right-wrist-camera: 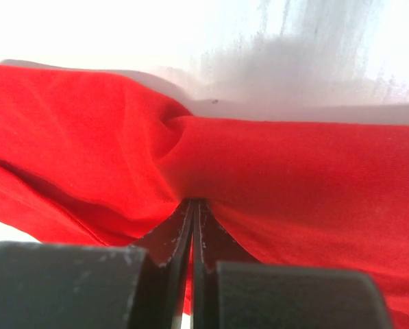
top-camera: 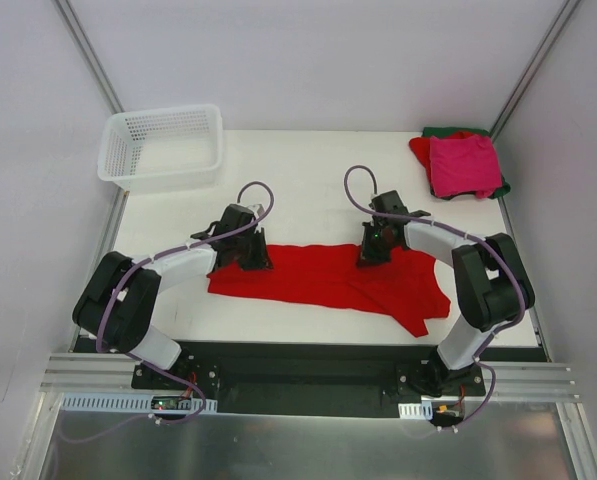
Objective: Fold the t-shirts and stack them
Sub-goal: Fold the other side of the tshirt into a rectangle
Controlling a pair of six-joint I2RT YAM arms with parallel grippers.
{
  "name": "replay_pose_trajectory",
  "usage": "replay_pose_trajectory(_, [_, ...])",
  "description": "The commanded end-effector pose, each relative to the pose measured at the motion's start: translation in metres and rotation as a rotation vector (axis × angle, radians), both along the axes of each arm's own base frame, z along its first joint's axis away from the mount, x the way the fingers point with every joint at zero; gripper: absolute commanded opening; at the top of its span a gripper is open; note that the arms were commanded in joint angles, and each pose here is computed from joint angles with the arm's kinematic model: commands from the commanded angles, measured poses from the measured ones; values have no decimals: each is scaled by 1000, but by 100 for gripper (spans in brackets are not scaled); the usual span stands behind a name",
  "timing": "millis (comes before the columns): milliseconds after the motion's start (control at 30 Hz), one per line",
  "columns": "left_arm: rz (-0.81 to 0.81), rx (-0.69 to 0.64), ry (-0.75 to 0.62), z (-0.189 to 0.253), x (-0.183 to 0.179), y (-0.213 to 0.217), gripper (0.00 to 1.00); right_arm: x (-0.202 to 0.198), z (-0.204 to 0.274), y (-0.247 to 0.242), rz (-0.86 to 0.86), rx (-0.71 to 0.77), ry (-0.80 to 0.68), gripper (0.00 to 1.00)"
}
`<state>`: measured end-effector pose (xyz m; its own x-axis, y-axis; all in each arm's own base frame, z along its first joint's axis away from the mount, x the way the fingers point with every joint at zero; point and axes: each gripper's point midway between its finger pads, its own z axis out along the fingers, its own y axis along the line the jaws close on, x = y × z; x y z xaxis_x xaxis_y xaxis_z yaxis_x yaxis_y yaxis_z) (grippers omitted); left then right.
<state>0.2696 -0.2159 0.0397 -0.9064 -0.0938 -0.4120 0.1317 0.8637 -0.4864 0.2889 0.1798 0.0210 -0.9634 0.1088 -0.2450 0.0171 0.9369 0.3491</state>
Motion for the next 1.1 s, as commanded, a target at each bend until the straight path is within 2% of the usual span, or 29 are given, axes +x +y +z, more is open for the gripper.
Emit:
replay_pose_trajectory(0, [10,32,-44,3,5,2,0,9,5,9,14,8,-30,1])
replay_pose_trajectory(367, [15,45,-98,14,24,-5,0,5,4,9,23,-2,-27,1])
replay_pose_trajectory(567, [0,67,-83,0,34,-13,0,3,4,9,25,-7,-24,1])
replay_pose_trajectory(800, [-18,74,-30,-16,19,-15,0,5,9,6,23,-19,-37,1])
replay_pose_trajectory(1067, [-20,59,12,-19,-24,-6,0,5,8,6,25,-25,-31,1])
